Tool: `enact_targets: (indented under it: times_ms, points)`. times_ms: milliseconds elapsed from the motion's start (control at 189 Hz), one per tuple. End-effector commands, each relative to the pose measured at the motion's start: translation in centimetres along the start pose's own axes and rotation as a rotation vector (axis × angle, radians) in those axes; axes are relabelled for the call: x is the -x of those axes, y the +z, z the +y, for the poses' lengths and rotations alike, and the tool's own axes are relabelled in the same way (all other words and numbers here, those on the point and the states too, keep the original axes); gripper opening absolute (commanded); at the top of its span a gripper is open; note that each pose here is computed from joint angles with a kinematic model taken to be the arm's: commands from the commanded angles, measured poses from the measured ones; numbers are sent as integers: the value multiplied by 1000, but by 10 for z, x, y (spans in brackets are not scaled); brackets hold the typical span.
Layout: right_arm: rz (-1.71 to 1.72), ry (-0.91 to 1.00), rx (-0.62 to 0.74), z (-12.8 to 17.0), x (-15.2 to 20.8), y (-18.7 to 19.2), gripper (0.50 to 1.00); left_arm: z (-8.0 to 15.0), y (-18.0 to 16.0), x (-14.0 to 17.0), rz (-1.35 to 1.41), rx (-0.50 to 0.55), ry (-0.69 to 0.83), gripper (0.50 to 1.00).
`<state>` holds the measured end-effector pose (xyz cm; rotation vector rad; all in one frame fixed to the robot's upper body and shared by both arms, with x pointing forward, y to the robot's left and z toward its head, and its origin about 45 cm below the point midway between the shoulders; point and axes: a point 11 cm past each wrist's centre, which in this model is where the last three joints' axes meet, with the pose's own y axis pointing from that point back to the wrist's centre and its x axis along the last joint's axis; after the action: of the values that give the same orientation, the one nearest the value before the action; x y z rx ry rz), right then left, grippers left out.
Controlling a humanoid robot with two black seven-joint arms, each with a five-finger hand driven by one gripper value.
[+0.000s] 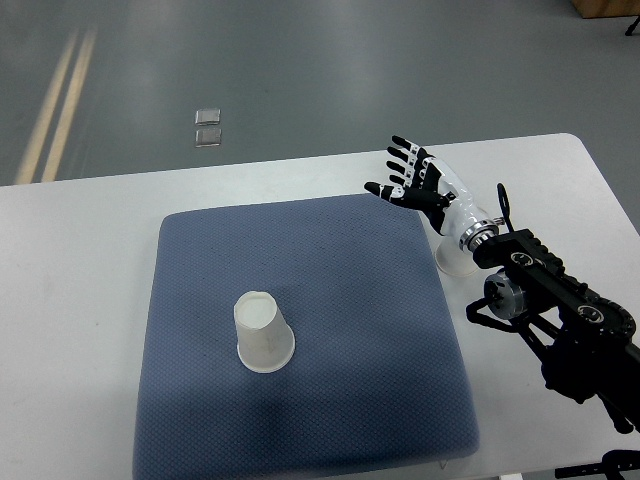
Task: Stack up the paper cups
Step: 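Move the right hand toward the white paper cup beside the pad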
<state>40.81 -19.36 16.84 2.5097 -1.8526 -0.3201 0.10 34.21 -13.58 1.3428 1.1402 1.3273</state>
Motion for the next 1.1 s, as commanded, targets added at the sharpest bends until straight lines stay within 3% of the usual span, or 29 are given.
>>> enact_targets:
  times_ms: [0,858,1097]
  points:
    - [0,1,-6,0,0,-1,940,0,0,0,-3,0,0,1000]
    - [6,3,-60,2,-8,-8,940,0,-1,-4,0,-2,14,1000]
    - [41,27,-68,4,-25,-16,940,0,0,-4,0,-1,11,1000]
